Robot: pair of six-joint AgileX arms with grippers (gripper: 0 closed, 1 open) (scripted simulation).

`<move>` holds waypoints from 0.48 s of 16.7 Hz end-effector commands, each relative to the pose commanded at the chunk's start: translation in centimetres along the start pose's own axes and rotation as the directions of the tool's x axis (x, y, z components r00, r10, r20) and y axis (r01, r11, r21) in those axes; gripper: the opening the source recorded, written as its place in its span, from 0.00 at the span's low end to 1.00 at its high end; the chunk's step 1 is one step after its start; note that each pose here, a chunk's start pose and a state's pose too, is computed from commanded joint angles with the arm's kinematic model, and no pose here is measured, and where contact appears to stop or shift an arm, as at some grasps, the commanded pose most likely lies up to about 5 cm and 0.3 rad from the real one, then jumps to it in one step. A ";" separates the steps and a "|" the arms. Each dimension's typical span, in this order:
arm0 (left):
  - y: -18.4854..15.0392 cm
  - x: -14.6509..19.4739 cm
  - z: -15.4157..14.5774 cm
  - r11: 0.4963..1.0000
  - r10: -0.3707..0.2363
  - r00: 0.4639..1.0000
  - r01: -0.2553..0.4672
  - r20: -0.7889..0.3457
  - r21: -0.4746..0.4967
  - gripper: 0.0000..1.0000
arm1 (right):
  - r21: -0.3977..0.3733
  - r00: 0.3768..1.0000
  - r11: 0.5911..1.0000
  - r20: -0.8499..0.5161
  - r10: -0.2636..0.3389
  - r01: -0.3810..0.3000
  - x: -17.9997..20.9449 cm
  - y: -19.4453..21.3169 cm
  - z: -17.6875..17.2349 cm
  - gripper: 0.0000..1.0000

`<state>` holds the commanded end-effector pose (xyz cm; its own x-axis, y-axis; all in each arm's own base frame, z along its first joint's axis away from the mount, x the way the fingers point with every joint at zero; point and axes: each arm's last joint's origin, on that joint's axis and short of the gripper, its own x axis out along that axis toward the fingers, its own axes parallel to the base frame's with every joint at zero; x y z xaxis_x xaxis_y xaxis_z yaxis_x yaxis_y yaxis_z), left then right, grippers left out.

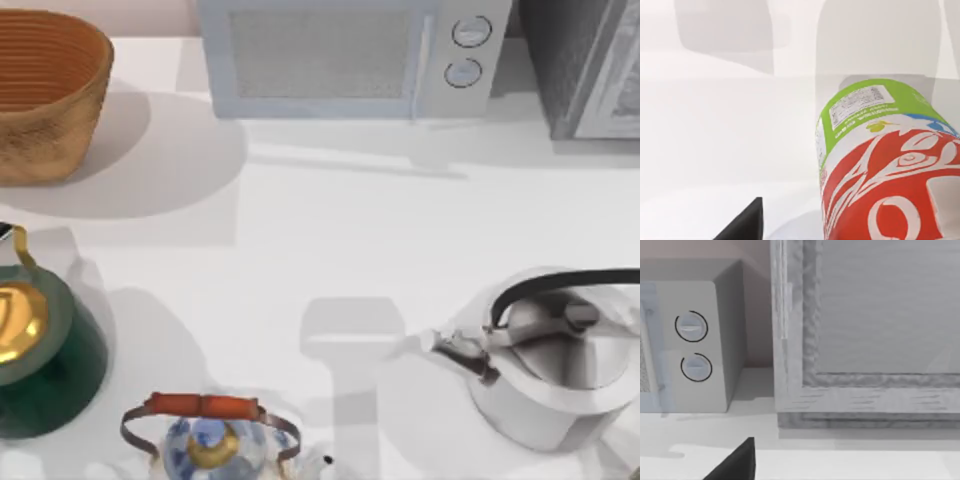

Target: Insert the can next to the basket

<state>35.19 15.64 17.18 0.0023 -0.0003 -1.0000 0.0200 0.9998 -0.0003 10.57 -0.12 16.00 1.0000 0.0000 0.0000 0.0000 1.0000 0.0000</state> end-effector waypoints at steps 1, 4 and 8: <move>0.0 0.0 0.0 1.000 0.000 1.000 0.000 0.000 0.000 1.00 | 0.000 1.000 1.000 0.000 0.000 0.000 0.0 0.0 0.0 1.00; 0.0 -0.1 0.0 1.000 0.000 1.000 0.000 0.001 0.002 1.00 | 0.000 1.000 1.000 0.000 0.000 0.000 0.0 0.0 0.0 1.00; 0.0 -2.0 0.1 1.000 -0.004 1.000 0.004 -0.006 0.001 1.00 | 0.000 1.000 1.000 0.000 0.000 0.000 0.0 0.0 0.0 1.00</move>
<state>35.26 15.66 19.14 -0.0035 -0.0038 -1.0000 0.0207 0.9998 -0.0038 10.57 -0.12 16.00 1.0000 0.0000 0.0000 0.0000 1.0000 0.0000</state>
